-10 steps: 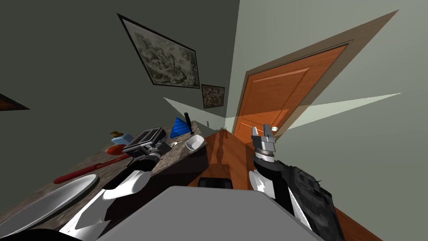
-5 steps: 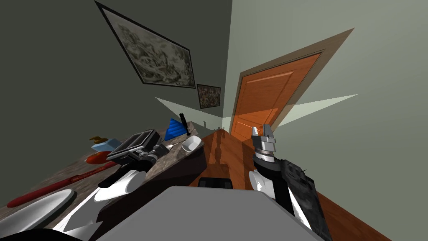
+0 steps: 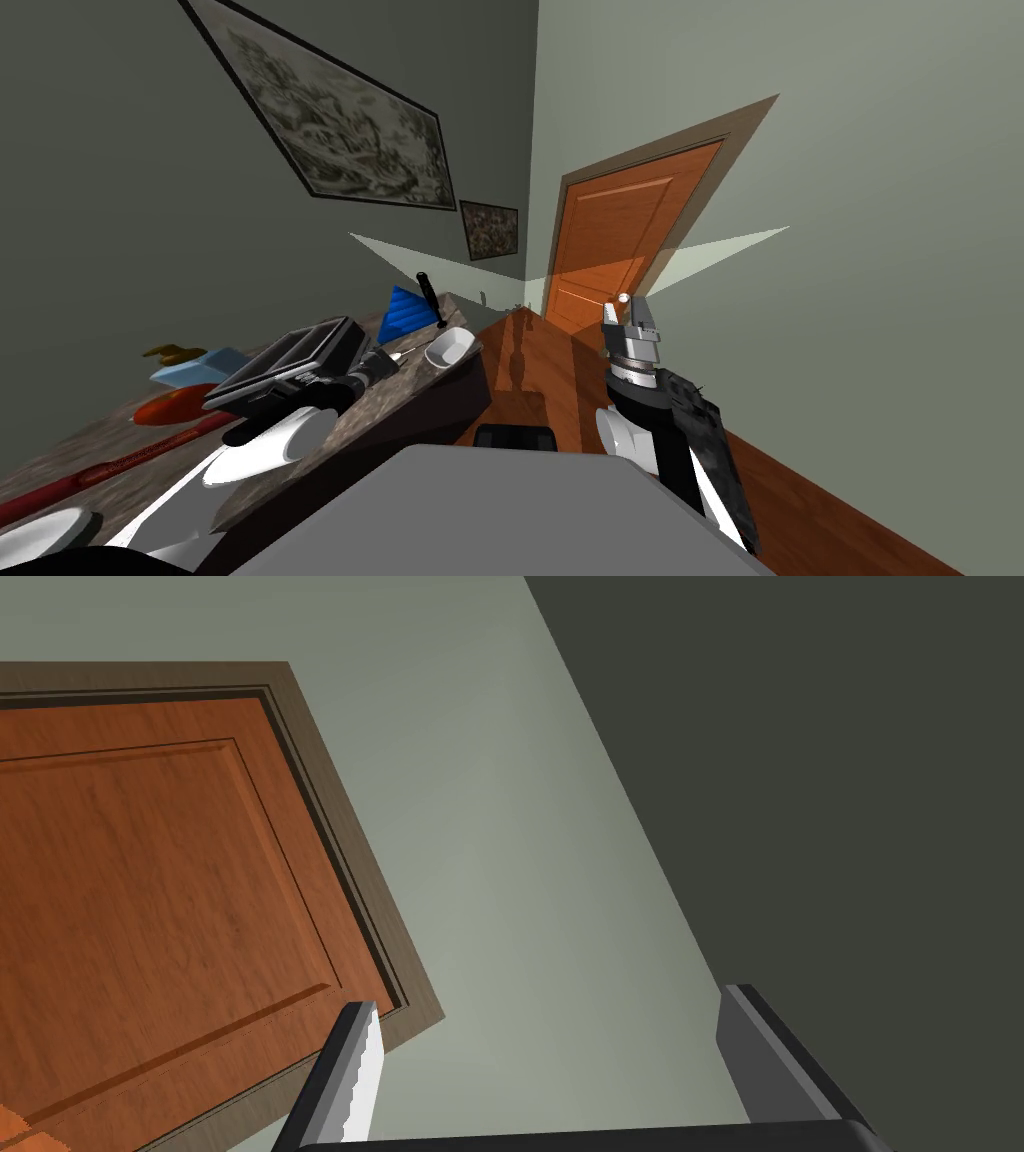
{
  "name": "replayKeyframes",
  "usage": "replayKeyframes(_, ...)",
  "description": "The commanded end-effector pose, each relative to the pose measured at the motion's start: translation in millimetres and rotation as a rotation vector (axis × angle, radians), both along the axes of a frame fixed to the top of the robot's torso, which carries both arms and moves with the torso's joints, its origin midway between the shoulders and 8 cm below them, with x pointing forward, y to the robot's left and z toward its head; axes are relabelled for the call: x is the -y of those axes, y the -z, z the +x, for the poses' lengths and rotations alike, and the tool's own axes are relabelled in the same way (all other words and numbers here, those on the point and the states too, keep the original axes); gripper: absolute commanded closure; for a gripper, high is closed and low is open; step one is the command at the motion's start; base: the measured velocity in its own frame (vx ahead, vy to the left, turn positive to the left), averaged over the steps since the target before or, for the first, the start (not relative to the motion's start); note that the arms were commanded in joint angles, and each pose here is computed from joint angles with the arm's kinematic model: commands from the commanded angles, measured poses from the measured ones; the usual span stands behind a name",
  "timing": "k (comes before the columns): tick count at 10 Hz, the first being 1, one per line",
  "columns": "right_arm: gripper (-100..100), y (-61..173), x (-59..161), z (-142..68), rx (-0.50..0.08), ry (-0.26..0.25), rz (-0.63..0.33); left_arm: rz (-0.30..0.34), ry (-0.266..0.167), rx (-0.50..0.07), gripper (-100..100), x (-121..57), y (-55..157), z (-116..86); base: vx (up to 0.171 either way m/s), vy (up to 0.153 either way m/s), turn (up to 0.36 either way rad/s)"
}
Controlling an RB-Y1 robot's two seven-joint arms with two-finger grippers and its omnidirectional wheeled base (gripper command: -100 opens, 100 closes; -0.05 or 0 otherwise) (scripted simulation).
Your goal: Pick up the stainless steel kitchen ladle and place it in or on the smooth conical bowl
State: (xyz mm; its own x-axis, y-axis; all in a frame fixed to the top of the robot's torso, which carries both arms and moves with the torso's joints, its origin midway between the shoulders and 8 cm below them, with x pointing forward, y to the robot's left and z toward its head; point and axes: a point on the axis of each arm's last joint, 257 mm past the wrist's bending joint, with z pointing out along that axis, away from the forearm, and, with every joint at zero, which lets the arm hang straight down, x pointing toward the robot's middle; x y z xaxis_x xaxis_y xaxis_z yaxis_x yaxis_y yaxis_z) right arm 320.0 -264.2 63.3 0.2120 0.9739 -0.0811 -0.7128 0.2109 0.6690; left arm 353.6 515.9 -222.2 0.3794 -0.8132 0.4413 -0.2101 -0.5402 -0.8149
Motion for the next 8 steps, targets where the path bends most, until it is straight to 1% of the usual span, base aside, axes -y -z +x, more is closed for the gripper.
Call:
replayKeyframes(1, 0, 0.0, 0.0, 0.0, 0.000, 0.000, 0.000, -0.044, -0.023, -0.047, -100, -12.7, 9.5, -7.8, 0.003, 0.002, -0.214)
replayKeyframes(2, 0, 0.0, 0.0, 0.0, 0.000, 0.000, 0.000, -0.051, -0.021, -0.072, -100, -11.4, 15.5, -10.5, 0.002, 0.008, -0.110)
replayKeyframes(3, 0, 0.0, 0.0, 0.0, 0.000, 0.000, 0.000, -0.054, -0.020, -0.083, -100, -10.8, 18.1, -11.8, 0.001, 0.005, 0.020)
replayKeyframes(4, 0, 0.0, 0.0, 0.0, 0.000, 0.000, 0.000, -0.088, -0.041, -0.109, -100, -21.7, 21.8, -18.0, 0.004, 0.002, -0.238)
replayKeyframes(5, 0, 0.0, 0.0, 0.0, 0.000, 0.000, 0.000, -0.096, -0.039, -0.137, -100, -20.0, 28.2, -21.4, 0.004, 0.013, -0.126)
replayKeyframes(6, 0, 0.0, 0.0, 0.0, 0.000, 0.000, 0.000, -0.129, -0.059, -0.161, -100, -30.2, 30.6, -27.6, 0.009, 0.018, -0.174)
replayKeyframes(7, 0, 0.0, 0.0, 0.0, 0.000, 0.000, 0.000, -0.137, -0.057, -0.191, -100, -28.2, 37.2, -31.6, 0.008, 0.022, -0.101)
replayKeyframes(8, 0, 0.0, 0.0, 0.0, 0.000, 0.000, 0.000, -0.168, -0.077, -0.210, -100, -37.9, 37.9, -37.3, 0.010, 0.024, -0.201)
